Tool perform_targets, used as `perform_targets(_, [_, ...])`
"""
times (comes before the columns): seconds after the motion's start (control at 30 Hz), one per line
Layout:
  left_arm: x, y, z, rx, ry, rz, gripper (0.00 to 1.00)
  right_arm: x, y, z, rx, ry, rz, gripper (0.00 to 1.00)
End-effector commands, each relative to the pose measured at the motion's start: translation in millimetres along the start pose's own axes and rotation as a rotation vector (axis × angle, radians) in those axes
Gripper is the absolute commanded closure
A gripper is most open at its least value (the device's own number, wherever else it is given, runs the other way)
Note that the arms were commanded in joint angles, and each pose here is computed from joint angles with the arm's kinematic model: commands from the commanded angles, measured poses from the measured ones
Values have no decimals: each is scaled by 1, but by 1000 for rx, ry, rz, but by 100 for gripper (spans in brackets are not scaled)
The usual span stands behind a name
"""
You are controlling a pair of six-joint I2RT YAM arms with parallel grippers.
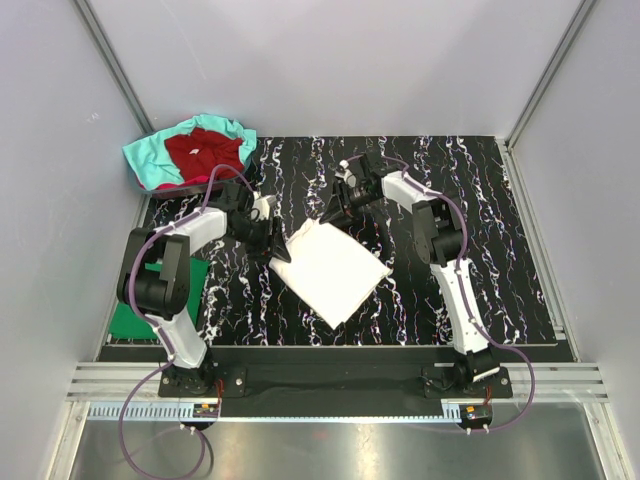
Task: Fold and stack the t-shirts
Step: Fold the tshirt
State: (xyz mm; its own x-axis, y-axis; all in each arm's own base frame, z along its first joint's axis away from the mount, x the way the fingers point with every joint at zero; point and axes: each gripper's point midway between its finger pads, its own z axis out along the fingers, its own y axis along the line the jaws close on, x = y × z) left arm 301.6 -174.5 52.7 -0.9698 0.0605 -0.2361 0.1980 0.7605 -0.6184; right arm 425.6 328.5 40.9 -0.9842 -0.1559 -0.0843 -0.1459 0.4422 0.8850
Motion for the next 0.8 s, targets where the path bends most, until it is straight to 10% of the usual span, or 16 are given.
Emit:
perform_targets(0.0, [-10, -8, -12, 2, -63, 28, 41, -9, 21, -1, -33, -27, -59, 57])
perform_targets(0.33, [-6, -5, -13, -13, -56, 1, 50, -14, 38, -7, -58, -50, -72, 53])
perform_targets(0.53, [-13, -4, -20, -56, -93, 3, 35, -11, 37, -2, -95, -40, -48, 85])
perform_targets(0.77, [-106, -40, -61, -15, -393, 90, 32, -10, 53, -12, -94, -57, -75, 91])
